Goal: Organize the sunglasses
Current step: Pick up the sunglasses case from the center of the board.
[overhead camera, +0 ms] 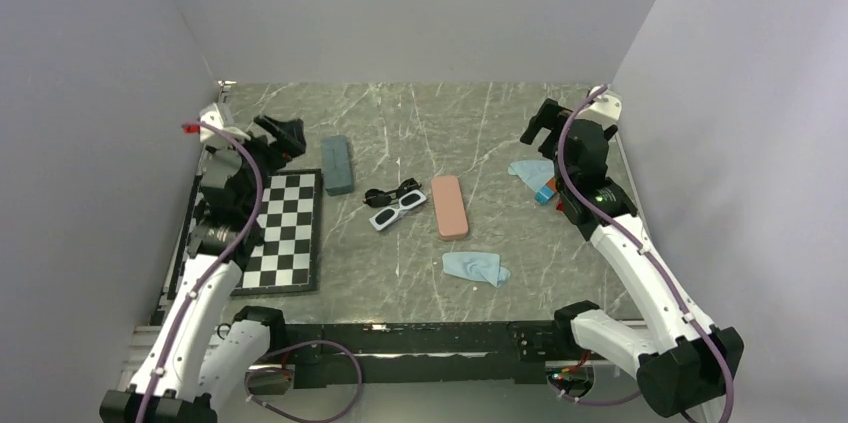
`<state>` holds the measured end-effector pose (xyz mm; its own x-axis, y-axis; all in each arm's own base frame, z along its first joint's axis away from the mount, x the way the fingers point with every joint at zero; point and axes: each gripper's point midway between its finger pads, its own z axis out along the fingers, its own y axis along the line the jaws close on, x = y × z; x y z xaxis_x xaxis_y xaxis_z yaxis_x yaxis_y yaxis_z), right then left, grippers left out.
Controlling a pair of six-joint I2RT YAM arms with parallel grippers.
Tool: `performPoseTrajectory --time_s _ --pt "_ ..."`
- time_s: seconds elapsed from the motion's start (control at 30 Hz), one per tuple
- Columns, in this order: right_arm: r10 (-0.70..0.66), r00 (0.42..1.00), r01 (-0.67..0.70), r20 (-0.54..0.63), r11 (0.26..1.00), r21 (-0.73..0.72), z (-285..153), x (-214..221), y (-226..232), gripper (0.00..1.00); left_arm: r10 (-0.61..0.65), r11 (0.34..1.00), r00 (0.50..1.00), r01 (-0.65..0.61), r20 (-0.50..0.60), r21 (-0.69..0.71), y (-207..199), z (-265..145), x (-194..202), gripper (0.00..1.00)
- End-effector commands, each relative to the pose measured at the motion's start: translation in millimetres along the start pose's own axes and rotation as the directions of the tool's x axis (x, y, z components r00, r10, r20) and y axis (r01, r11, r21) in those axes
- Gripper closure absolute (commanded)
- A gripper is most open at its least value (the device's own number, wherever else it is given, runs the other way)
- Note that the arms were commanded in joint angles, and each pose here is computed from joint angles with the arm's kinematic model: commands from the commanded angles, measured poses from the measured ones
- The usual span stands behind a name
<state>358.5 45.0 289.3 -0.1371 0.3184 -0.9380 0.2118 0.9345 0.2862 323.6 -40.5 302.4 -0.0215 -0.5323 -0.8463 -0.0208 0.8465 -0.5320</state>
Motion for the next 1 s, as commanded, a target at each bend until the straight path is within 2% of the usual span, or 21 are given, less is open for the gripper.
performPoseTrajectory --time_s 0.0,0.13,0.2,0.3,0.43,0.6,0.7,0.77,0.97 --pt "0.030 0.999 -0.030 -0.020 0.999 0.030 -15 -4 -8 0.00 -0.066 0.995 0.982 0.053 0.174 0.079 -45 13 -79 0.01" --pt "0.040 0.996 -0.050 -0.083 0.991 -0.122 -14 24 15 0.00 -0.001 0.999 0.996 -0.003 0.091 0.047 -52 36 -78 0.01" --pt "0.041 0.995 -0.057 -0.088 0.981 -0.184 -7 37 25 0.00 0.006 1.000 1.000 -0.006 0.005 -0.015 -42 41 -63 0.01" --pt "-0.004 0.995 -0.020 -0.100 0.972 -0.235 7 55 34 0.00 -0.007 1.000 0.996 0.006 -0.090 -0.013 -34 37 -30 0.01" --pt "-0.066 0.974 0.004 -0.215 0.960 -0.279 22 88 47 0.00 -0.058 0.997 0.982 0.048 -0.178 -0.057 -11 21 12 0.01" --pt "-0.200 0.890 0.076 -0.409 0.951 -0.298 41 145 63 0.00 -0.091 0.989 0.955 0.054 -0.284 -0.137 5 -3 42 0.01" --pt "-0.308 0.860 0.187 -0.407 0.932 -0.310 46 166 74 0.00 -0.079 0.987 0.955 0.036 -0.286 -0.156 12 -16 46 0.01" --pt "-0.400 0.814 0.269 -0.421 0.902 -0.337 43 181 84 0.00 -0.078 0.985 0.954 0.029 -0.289 -0.171 17 -25 48 0.01" --pt "-0.500 0.714 0.315 -0.490 0.854 -0.413 16 236 116 0.00 -0.054 0.985 0.957 0.004 -0.283 -0.174 25 -38 51 0.01"
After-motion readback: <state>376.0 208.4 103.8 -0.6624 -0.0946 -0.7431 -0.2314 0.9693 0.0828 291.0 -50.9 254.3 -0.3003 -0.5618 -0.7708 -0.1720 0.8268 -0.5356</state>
